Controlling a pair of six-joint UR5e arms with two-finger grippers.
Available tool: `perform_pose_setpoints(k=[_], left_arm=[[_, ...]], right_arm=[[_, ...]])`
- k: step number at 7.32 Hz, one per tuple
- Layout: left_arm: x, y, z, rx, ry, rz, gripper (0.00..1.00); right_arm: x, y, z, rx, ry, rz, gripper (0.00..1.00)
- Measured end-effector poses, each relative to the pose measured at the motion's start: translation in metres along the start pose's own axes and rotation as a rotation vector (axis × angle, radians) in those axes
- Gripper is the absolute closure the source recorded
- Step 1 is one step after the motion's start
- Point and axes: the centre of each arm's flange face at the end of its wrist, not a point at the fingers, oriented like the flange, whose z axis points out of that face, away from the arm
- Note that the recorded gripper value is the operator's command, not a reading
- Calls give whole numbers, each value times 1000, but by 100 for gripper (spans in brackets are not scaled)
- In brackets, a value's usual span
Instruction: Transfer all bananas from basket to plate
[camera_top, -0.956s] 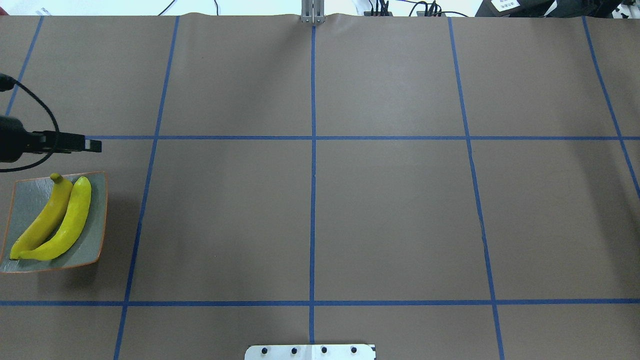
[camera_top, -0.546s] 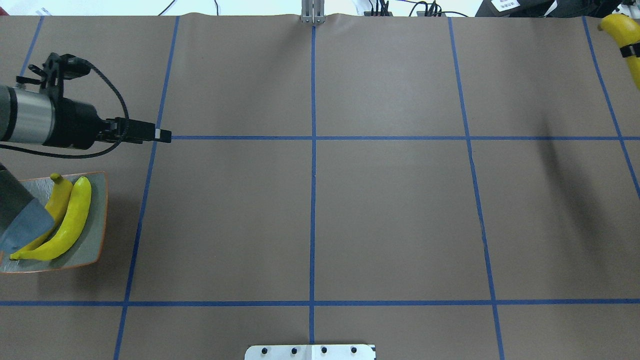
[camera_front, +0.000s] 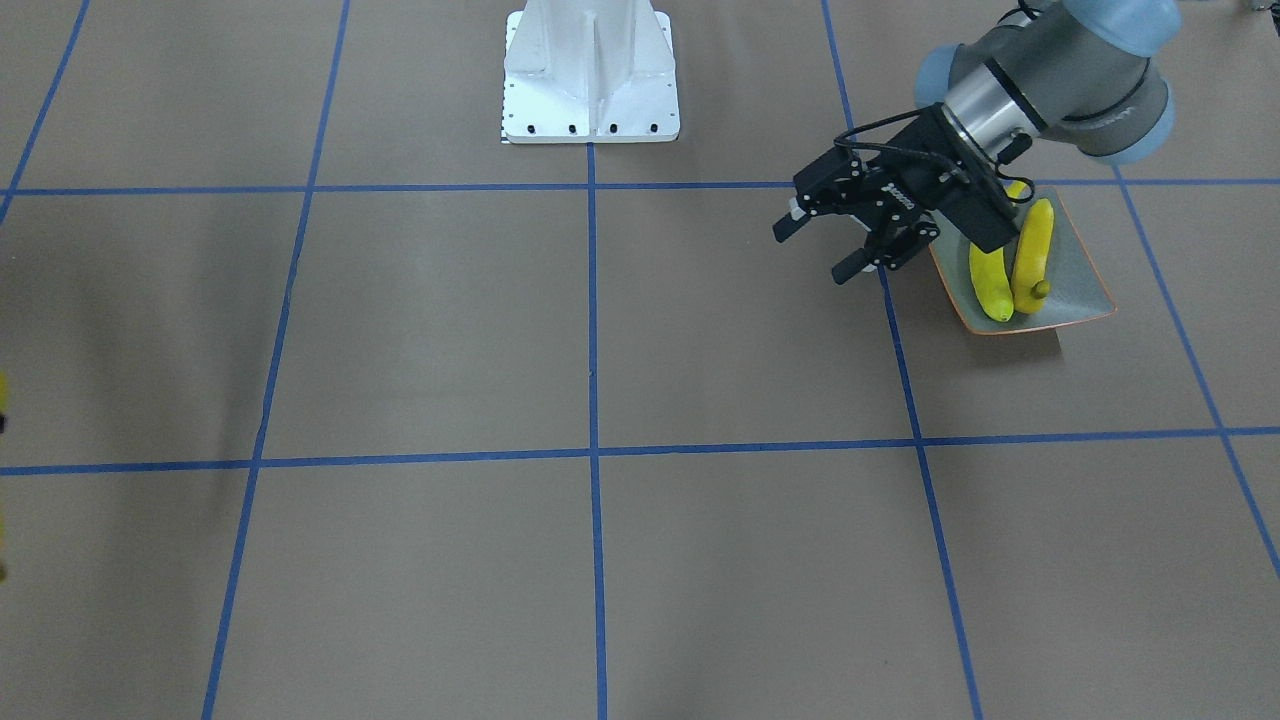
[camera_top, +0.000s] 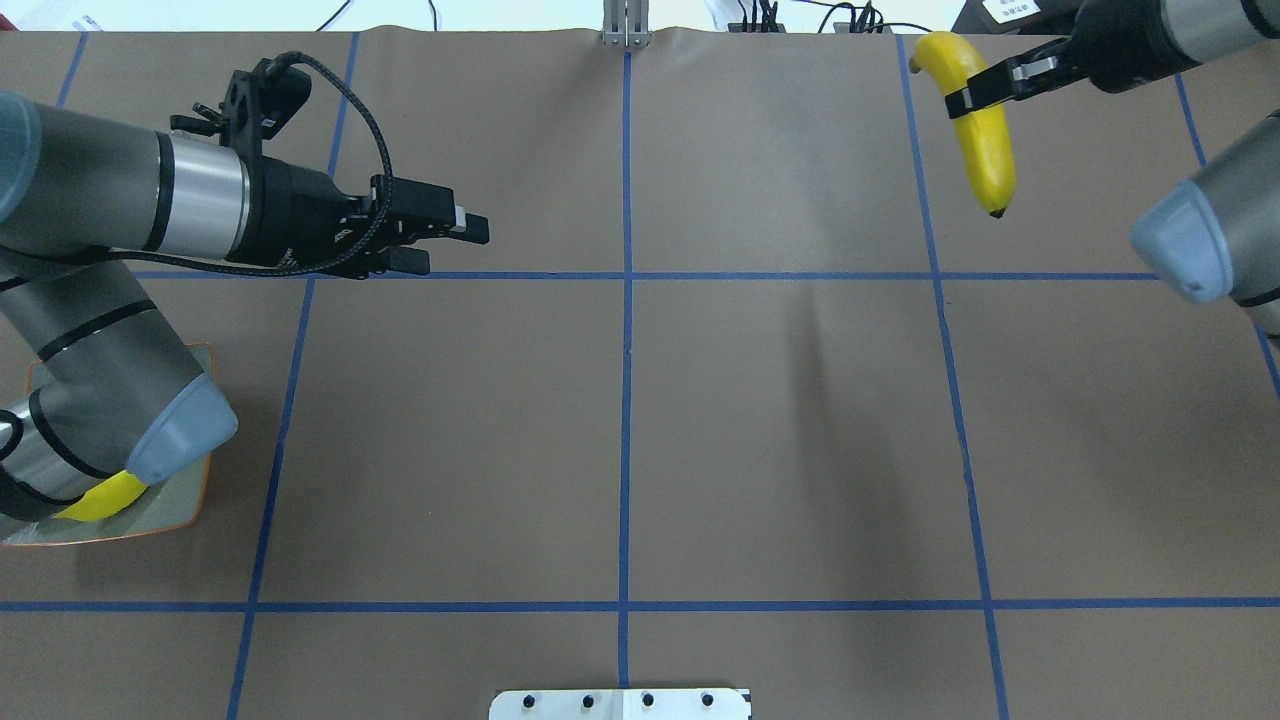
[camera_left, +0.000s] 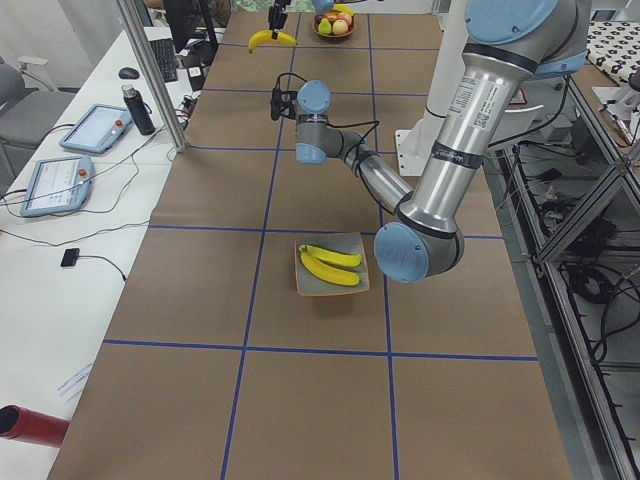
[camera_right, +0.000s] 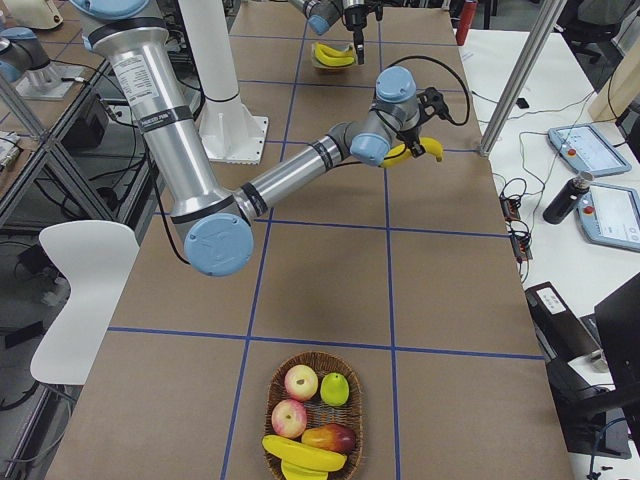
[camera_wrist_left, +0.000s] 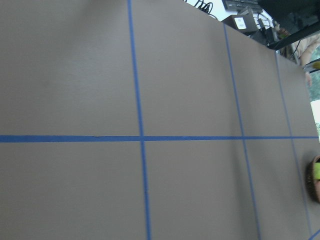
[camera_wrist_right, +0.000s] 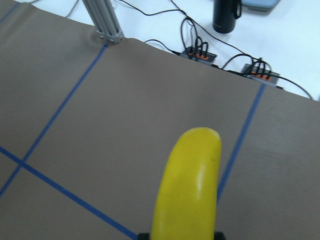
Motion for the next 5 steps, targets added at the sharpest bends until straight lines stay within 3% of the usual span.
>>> perform_pose_setpoints(k=[3, 5], left_arm=[[44, 4, 17, 76, 85, -151, 0], [59, 10, 27, 83, 111, -188, 0]], right_arm=[[-107, 37, 36, 65, -196, 19, 100], [-182, 72, 77, 178, -269, 50, 100]])
